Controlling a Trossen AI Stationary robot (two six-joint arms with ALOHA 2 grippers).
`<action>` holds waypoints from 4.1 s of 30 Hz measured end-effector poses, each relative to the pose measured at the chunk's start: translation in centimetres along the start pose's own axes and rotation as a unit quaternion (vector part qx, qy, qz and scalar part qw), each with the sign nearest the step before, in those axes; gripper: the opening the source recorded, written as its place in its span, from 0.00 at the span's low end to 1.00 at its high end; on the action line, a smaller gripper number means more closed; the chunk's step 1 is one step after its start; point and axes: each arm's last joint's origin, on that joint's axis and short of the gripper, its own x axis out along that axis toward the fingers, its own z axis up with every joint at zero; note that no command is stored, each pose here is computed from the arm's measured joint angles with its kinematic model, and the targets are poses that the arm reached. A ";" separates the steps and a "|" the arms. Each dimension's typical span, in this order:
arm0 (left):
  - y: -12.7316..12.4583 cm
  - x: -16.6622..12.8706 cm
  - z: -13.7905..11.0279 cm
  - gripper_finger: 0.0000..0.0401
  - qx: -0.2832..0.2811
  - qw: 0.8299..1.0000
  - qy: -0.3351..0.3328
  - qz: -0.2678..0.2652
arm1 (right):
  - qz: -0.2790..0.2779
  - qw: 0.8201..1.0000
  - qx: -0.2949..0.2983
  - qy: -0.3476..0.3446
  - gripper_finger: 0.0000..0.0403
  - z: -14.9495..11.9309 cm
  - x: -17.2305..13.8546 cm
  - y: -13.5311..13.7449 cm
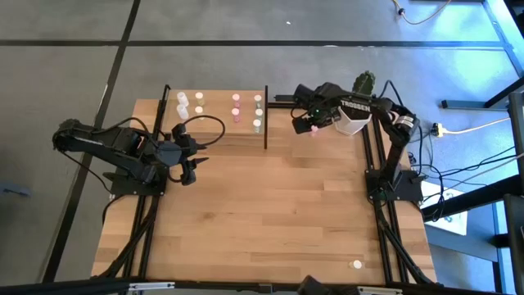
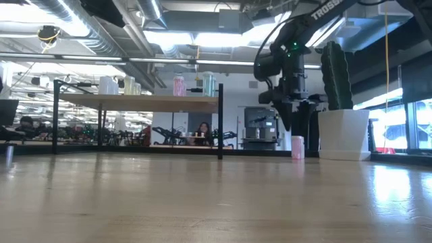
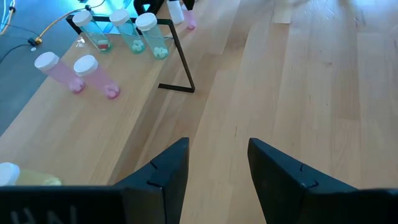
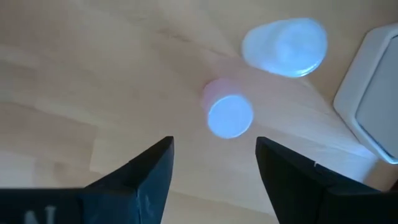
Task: Pick and place medicine bottles onto shelf by color
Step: Put the pink pill bottle on the shelf and align it with the other pink pill bottles
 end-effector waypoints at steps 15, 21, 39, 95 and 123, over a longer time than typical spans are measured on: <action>0.0 0.0 0.0 0.39 0.000 1.000 0.000 0.000 | 0.006 1.000 0.019 -0.002 0.57 0.9 0.2 -0.9; 0.0 0.0 0.0 0.39 0.000 1.000 0.000 0.000 | 0.002 1.000 0.015 0.010 0.57 1.0 0.9 -0.7; 0.0 0.0 0.0 0.39 0.000 1.000 0.000 0.000 | 0.001 1.000 0.019 0.005 0.57 1.2 1.1 -0.7; 0.0 0.0 0.0 0.39 -0.003 1.000 -0.001 -0.001 | 0.007 1.000 -0.012 -0.022 0.28 0.8 3.7 -0.8; 0.0 0.0 0.0 0.39 -0.002 1.000 -0.001 -0.001 | 0.013 0.970 -0.242 -0.023 0.29 -7.7 -3.5 9.6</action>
